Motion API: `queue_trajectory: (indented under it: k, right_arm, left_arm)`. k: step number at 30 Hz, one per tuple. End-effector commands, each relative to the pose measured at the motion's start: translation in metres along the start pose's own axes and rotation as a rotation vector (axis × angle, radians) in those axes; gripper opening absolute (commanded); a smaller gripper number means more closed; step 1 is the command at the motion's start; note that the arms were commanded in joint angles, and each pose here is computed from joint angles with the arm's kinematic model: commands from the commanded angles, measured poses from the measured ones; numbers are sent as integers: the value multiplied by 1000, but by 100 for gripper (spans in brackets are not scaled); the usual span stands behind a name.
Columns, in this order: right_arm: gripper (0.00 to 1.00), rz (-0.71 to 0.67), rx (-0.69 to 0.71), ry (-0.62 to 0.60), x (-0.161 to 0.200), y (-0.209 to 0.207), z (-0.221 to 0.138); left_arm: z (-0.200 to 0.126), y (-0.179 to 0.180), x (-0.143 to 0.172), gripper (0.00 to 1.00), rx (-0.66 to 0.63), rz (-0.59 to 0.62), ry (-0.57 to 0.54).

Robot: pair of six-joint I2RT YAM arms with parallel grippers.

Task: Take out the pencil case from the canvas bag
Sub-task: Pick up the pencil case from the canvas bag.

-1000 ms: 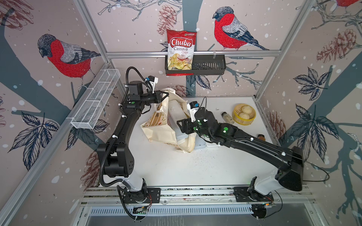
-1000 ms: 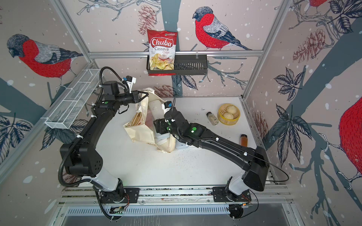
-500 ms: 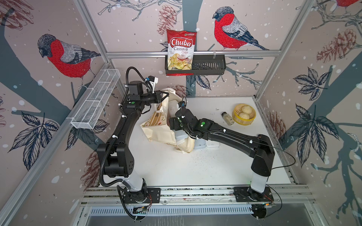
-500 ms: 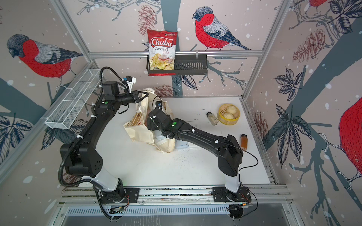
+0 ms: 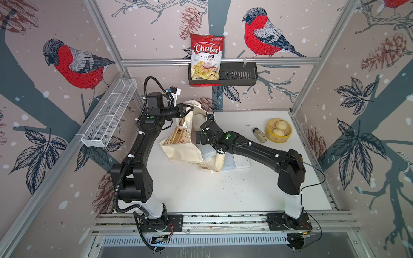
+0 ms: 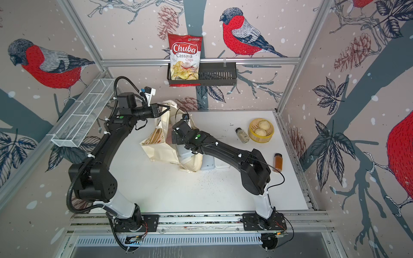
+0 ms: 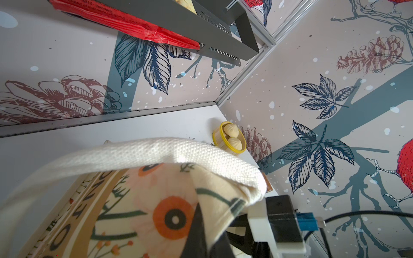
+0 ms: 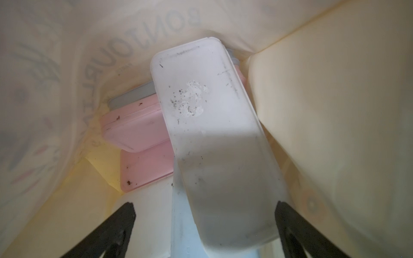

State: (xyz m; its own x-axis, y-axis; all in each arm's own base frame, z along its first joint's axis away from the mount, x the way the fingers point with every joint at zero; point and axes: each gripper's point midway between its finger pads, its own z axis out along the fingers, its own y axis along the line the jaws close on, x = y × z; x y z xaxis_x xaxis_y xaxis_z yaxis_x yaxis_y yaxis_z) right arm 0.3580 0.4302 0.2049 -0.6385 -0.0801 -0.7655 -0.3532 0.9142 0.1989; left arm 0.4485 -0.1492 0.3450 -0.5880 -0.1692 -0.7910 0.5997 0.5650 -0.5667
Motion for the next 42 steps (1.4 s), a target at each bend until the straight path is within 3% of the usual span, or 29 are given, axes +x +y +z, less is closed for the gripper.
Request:
queue_trajectory:
  k: [1,15,27,36,42]
  right_arm:
    - [100,-27,42,22,4,-7,6]
    - [100,-81,180,30,7,-17,29]
    - [100,-42,250,-6,3,-28,33]
    - [100,59,171,105,27,-36,59]
    - [100,38,57,151,35,-11,58]
  left_arm:
    - [-1,-17,-17,0,64,100,-51]
    - [3,-17,-14,0,65,94,-43]
    - [5,-14,-12,0,59,91,-39]
    - [5,-16,-12,0,59,96,-40]
    - [5,-15,-12,0,56,95,-41]
